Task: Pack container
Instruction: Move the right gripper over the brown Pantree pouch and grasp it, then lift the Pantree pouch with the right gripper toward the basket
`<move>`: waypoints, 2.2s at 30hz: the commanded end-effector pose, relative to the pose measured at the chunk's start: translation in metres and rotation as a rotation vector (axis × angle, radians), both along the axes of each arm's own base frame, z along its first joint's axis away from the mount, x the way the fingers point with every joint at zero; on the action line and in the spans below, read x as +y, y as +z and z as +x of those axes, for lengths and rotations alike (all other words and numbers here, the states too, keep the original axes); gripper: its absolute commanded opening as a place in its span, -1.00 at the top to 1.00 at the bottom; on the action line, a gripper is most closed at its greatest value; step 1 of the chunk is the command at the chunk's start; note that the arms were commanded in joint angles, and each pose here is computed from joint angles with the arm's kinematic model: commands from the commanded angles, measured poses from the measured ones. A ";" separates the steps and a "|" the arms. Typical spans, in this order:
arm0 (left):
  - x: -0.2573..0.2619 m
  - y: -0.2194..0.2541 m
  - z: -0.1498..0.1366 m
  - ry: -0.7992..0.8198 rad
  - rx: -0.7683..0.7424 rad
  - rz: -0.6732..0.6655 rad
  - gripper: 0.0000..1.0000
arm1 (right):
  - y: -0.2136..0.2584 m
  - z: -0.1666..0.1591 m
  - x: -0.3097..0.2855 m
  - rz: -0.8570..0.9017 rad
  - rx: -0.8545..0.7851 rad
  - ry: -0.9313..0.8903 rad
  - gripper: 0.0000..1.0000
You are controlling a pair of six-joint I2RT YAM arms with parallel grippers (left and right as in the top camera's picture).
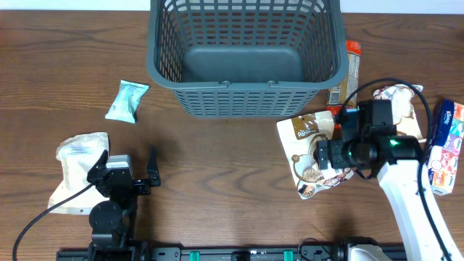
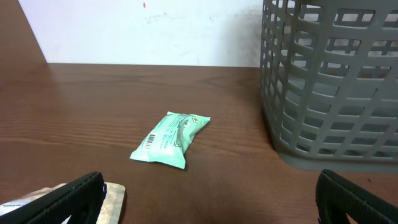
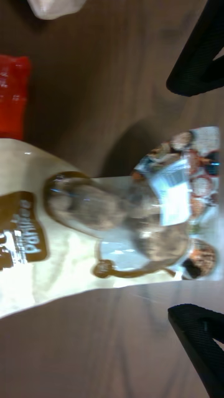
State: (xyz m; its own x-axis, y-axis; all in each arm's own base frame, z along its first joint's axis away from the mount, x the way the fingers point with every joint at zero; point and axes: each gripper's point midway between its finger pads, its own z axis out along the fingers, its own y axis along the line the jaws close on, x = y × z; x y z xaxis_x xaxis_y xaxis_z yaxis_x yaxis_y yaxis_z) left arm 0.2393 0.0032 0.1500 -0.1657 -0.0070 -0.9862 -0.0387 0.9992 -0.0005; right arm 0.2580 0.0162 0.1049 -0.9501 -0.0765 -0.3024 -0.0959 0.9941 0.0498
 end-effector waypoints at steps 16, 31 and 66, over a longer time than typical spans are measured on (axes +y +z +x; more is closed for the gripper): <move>0.001 -0.015 0.000 0.005 0.029 -0.002 -0.98 | -0.055 0.034 0.024 0.055 0.073 0.049 -0.98; 0.001 -0.015 0.000 0.005 0.029 -0.002 -0.98 | -0.079 0.013 0.032 0.054 0.174 0.053 -0.99; 0.001 -0.015 0.000 0.005 0.029 -0.002 -0.98 | -0.115 0.001 0.031 0.083 0.142 -0.052 0.74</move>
